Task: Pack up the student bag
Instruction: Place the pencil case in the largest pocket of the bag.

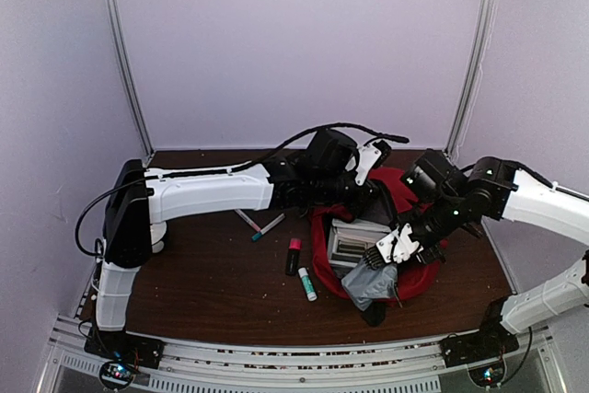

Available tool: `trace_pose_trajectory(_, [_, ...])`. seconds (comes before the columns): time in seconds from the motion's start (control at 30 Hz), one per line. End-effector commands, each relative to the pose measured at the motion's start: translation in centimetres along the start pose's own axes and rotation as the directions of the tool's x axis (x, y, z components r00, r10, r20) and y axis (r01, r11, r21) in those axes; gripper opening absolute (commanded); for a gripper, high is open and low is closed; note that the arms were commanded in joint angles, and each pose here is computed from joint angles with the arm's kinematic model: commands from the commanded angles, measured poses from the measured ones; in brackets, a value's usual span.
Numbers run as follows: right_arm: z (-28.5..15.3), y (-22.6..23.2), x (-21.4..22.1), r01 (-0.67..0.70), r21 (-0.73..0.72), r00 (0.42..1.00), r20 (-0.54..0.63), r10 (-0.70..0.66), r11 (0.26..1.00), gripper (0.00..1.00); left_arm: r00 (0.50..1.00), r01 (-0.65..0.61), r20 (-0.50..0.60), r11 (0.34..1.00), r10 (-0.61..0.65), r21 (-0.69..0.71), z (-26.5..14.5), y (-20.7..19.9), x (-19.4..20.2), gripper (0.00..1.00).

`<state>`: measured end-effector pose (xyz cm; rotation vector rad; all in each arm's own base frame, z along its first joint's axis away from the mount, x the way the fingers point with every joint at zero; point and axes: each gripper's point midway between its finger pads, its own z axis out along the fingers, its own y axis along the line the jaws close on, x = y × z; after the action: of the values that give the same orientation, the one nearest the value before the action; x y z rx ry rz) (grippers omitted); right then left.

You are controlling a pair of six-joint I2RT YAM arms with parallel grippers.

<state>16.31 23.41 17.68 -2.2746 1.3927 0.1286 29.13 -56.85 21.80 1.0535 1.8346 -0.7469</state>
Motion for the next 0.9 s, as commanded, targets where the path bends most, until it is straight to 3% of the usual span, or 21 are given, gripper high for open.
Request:
trace_pose_trajectory(0.0, [1.0,-3.9,1.9,-0.023,0.176,0.996,-0.086,0.039,0.984,0.00,0.994,0.003,0.112,0.999,-0.007,0.038,-2.6,-0.7,-4.6,0.00])
trace_pose_trajectory(0.3, [0.6,-3.0,7.3,-0.081,0.180,0.957,-0.261,0.127,0.980,0.00,0.993,-0.004,0.116,0.998,-0.003,0.058,-2.9,-1.0,-4.7,0.00])
trace_pose_trajectory(0.5, [0.9,-2.0,11.0,-0.150,0.170,0.887,-0.412,0.209,0.974,0.00,0.994,-0.004,0.113,0.997,-0.004,0.072,-3.0,-1.3,-4.4,0.00])
trace_pose_trajectory(0.73, [0.5,-1.3,12.3,-0.322,0.171,0.812,-0.456,0.365,0.931,0.00,0.994,-0.002,0.111,0.997,-0.007,0.079,-3.3,-1.4,-4.1,0.00])
trace_pose_trajectory(0.87, [1.5,0.5,12.4,-0.470,0.109,0.740,-0.493,0.458,0.876,0.00,0.993,-0.006,0.117,0.994,-0.007,0.109,-3.4,-1.9,-4.3,0.00])
